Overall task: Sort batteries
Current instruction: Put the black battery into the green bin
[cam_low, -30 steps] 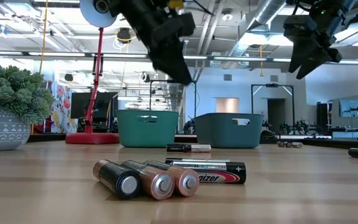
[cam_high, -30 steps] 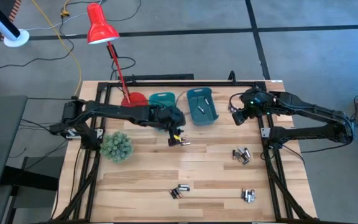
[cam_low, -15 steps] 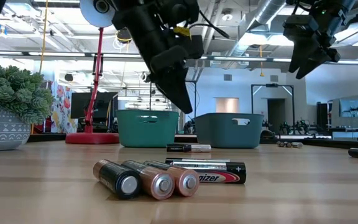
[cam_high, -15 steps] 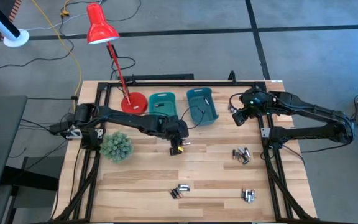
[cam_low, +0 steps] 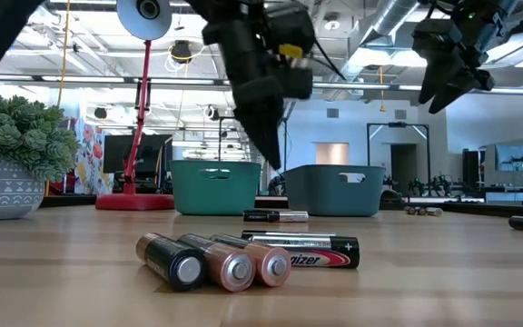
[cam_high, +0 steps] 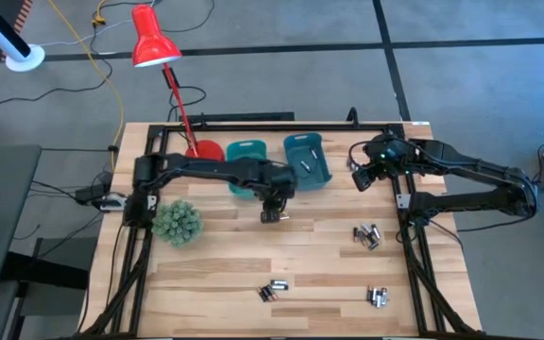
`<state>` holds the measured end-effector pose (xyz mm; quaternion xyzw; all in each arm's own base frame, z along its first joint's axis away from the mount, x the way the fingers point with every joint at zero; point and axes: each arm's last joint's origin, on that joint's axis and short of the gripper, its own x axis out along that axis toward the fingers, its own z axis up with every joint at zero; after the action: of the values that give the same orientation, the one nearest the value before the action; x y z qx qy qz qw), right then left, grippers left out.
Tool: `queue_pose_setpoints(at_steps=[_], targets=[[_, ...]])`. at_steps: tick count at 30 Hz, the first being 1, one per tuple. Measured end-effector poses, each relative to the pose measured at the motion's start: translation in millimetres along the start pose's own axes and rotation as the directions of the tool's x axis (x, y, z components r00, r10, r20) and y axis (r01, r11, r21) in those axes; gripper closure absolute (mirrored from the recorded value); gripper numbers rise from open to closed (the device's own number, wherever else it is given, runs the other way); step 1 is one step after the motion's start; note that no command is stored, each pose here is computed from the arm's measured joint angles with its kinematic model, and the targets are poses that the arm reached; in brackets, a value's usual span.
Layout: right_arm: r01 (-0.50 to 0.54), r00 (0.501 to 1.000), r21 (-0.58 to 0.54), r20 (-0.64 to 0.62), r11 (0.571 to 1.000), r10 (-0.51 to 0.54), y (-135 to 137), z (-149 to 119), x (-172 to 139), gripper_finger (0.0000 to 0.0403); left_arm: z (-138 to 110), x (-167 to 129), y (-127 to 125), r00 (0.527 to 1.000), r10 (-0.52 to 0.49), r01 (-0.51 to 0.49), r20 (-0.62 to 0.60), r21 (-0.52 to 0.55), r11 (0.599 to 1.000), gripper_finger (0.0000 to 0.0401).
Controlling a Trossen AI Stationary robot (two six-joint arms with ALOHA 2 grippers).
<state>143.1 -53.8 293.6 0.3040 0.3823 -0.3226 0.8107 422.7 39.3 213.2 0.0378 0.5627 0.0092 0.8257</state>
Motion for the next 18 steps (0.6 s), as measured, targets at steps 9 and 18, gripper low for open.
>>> queue_pose_setpoints(at_steps=[9,18], targets=[[-0.011,1.0,-0.01,-0.004,1.0,0.011,2.8,-1.7,-0.4,0.0214,14.2,25.2,-8.1,0.997,-0.02,0.024,-0.079,0.047,0.999,0.0293],[-0.013,1.0,-0.012,-0.005,1.0,0.013,3.2,-2.0,-0.5,0.0214,13.5,29.0,-9.4,0.996,-0.022,0.024,-0.092,0.023,0.999,0.0293]])
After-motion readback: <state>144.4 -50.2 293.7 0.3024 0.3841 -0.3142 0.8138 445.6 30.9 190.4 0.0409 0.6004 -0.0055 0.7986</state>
